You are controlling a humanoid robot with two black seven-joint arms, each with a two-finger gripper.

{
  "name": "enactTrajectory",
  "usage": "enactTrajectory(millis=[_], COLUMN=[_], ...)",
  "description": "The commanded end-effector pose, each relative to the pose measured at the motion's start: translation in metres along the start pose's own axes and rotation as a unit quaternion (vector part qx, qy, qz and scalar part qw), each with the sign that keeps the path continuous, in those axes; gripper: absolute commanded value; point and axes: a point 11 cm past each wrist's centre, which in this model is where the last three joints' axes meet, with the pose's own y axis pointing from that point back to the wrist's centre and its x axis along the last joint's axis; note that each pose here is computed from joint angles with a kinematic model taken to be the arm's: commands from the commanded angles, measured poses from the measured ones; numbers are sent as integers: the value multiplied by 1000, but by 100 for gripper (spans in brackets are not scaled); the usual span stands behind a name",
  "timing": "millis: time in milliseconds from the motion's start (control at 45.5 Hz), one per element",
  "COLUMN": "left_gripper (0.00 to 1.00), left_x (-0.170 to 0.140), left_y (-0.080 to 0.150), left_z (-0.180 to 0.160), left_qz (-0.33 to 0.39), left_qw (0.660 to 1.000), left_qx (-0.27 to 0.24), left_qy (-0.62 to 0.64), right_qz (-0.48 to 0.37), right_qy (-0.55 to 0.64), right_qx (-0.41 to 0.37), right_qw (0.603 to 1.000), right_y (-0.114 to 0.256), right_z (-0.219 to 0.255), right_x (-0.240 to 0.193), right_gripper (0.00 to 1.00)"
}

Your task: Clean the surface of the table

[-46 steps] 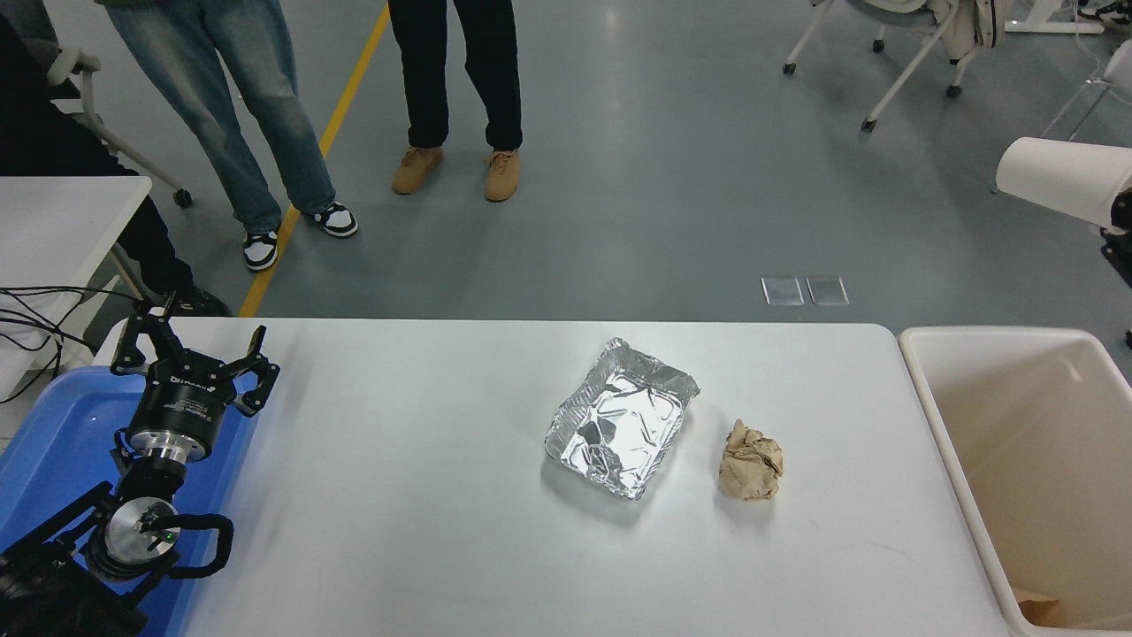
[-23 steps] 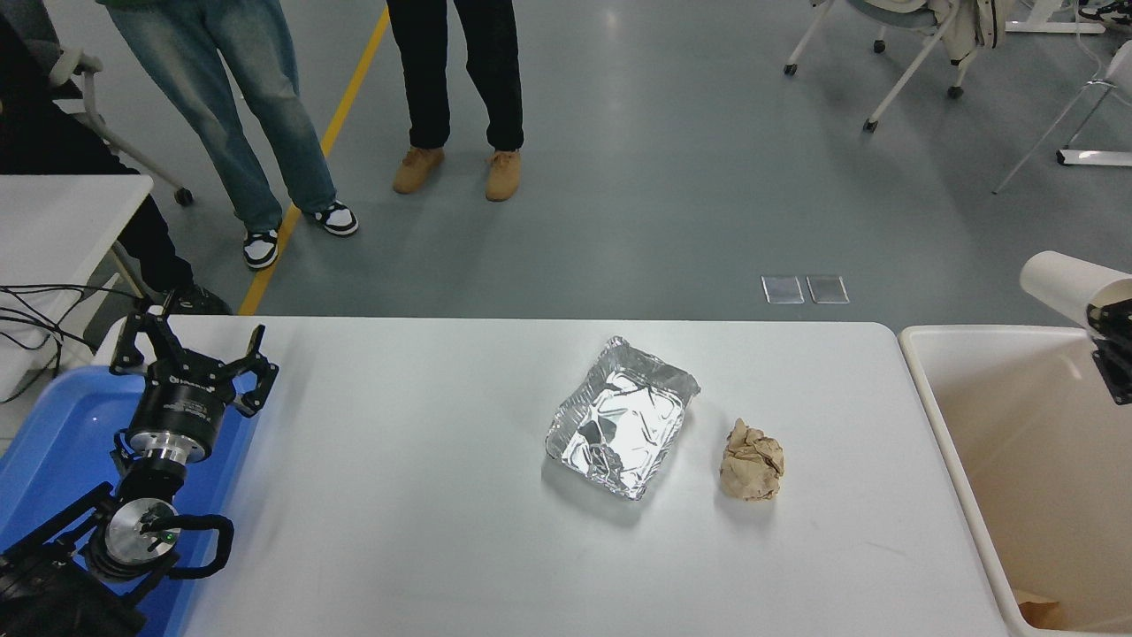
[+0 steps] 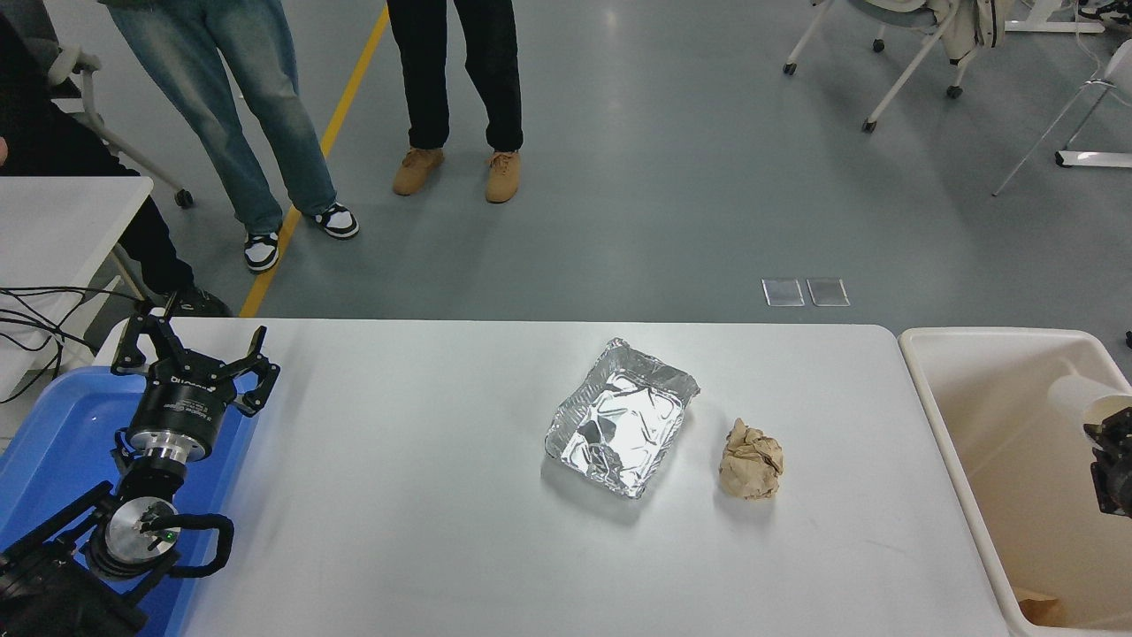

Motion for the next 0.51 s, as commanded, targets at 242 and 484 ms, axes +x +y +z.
enactTrajectory(millis=[242,484], left_gripper=[99,99], left_x=[0,0], left_y=[0,0], left_z=[0,0], left_qz=[0,0], left_qw=[1000,1000], left_qx=[0,0], left_qy=[0,0], right_qz=[33,65], right_qy=[37,50], right_qx=[-35,-46], right_qw=[998,996], right_y=[3,6], right_z=[36,47], right_x=[-29,-28], right_gripper=[0,0])
